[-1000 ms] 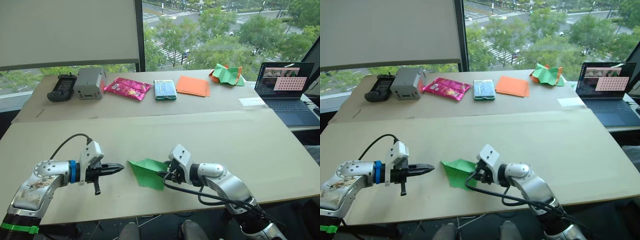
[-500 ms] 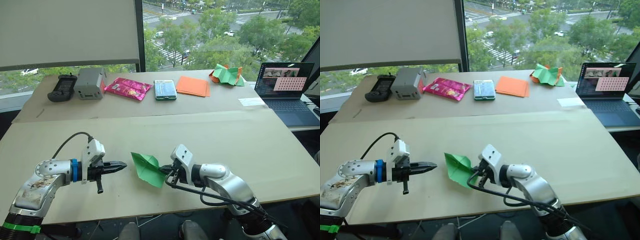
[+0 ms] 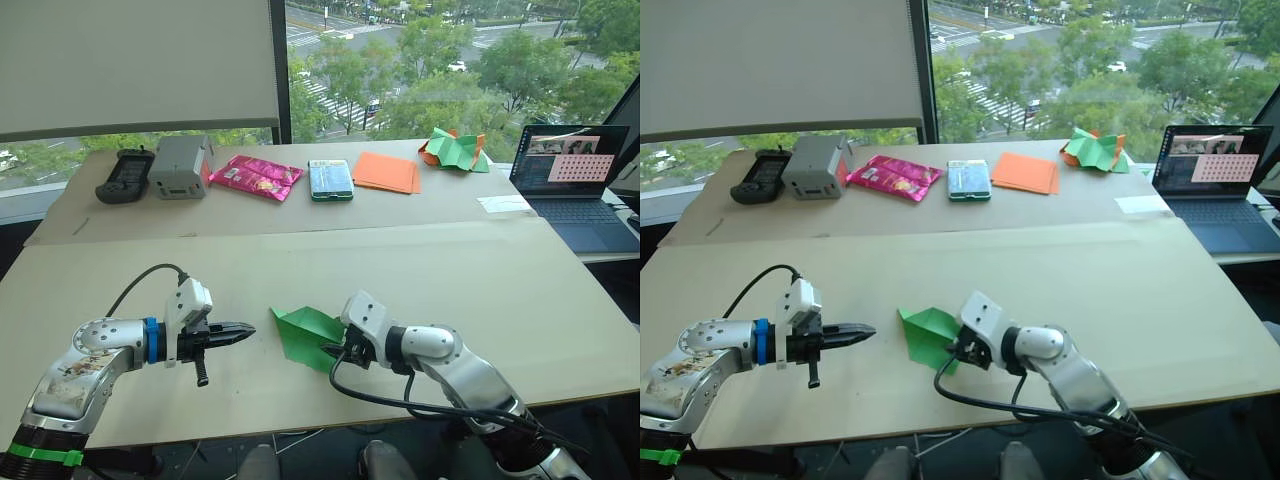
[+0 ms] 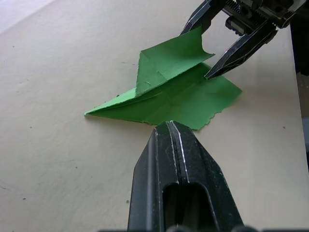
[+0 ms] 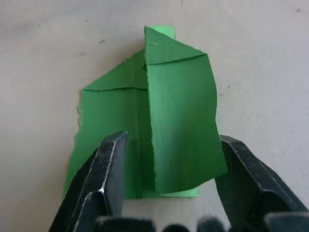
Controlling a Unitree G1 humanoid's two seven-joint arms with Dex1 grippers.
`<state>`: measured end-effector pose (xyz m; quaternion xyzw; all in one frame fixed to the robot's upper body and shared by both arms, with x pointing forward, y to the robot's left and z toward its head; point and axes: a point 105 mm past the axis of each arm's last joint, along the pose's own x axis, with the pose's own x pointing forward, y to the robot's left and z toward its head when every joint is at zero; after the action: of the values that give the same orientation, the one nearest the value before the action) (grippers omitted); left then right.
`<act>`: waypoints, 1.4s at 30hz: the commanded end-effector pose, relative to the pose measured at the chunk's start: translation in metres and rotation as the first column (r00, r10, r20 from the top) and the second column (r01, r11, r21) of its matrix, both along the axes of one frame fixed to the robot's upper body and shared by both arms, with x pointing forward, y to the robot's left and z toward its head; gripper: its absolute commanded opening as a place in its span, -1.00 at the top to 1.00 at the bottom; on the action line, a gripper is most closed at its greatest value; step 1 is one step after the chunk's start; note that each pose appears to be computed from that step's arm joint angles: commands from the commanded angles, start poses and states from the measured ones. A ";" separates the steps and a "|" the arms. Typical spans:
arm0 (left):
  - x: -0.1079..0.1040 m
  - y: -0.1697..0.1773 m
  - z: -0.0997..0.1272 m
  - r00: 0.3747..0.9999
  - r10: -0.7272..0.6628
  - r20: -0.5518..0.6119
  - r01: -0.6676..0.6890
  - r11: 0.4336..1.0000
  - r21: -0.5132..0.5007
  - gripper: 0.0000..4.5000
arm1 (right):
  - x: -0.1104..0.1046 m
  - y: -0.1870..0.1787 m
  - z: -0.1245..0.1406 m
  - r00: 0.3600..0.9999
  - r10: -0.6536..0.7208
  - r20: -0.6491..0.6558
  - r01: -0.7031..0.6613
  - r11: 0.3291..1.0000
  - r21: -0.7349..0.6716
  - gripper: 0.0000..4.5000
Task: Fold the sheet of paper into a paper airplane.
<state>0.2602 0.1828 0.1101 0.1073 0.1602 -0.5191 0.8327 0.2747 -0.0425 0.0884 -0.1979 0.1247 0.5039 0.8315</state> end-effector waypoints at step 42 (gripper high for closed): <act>0.012 0.003 0.013 0.997 0.045 0.055 -0.043 0.998 -0.038 1.00 | -0.003 0.019 0.079 0.619 0.298 0.726 -0.133 0.952 -0.277 0.99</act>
<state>0.2675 0.1818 0.1109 0.1006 0.1520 -0.5065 0.8427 0.2836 -0.0374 0.1497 -0.3933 -0.1038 0.4749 0.7804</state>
